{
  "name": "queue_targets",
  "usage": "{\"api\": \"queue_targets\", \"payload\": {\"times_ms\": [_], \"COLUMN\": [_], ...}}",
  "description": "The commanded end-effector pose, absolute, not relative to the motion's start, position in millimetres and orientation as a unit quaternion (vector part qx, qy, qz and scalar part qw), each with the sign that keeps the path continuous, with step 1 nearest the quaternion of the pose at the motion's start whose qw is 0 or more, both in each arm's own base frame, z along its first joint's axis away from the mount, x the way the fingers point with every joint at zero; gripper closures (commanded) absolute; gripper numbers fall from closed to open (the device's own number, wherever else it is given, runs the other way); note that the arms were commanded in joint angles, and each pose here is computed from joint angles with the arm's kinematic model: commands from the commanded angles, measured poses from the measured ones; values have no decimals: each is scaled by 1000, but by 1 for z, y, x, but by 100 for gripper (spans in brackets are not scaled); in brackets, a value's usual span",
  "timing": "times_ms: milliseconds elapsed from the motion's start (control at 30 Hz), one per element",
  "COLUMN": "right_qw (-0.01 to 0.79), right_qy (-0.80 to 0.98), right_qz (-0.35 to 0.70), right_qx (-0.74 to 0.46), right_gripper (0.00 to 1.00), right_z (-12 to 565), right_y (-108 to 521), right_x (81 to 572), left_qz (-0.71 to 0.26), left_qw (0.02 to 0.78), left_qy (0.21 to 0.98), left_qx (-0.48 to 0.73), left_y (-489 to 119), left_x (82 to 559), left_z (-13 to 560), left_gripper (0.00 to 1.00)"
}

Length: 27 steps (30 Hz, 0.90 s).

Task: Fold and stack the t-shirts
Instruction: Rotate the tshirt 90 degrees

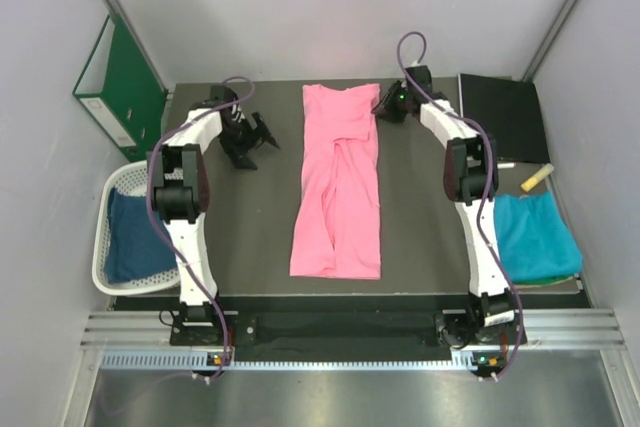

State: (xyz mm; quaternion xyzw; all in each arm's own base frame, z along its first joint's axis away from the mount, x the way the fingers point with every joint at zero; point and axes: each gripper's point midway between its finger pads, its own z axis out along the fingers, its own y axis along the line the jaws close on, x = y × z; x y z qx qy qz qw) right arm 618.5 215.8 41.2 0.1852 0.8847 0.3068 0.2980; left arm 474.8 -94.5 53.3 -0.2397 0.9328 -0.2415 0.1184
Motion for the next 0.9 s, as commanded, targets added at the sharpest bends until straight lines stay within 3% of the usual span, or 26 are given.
{"api": "queue_targets", "payload": {"times_ms": [0,167,200,233,367,533,733,867], "right_qw": [362,398,399,401,365,237,101,64], "right_qy": [871,876,881,883,905,936,935,927], "right_qz": [290,246,232,229,220,250,315,338], "right_qx": [162,118,101,86,16,-76,-131,-146], "right_gripper": [54,21,7,1,0,0,27,29], "right_z": [89,153,158,174,187,152,109,96], "right_y": [196,177,173,173,184,227,280,303], "right_x": [639,596,584,565,502,399,282,237], "left_qz": [-270,-278,-279,-279,-282,-274,-285,-280], "left_qw": [161,156,158,156,160,138,136,139], "left_qy": [928,929,929,929,927,934,932,934], "left_qx": [-201,-189,-187,-187,-188,-184,-176,-174], "left_y": [-105,-112,-113,-113,-115,-120,-126,-123], "left_x": [475,463,462,459,443,419,388,372], "left_z": [92,98,100,100,107,104,128,142], "left_gripper": [1,1,1,1,1,1,1,1]}}
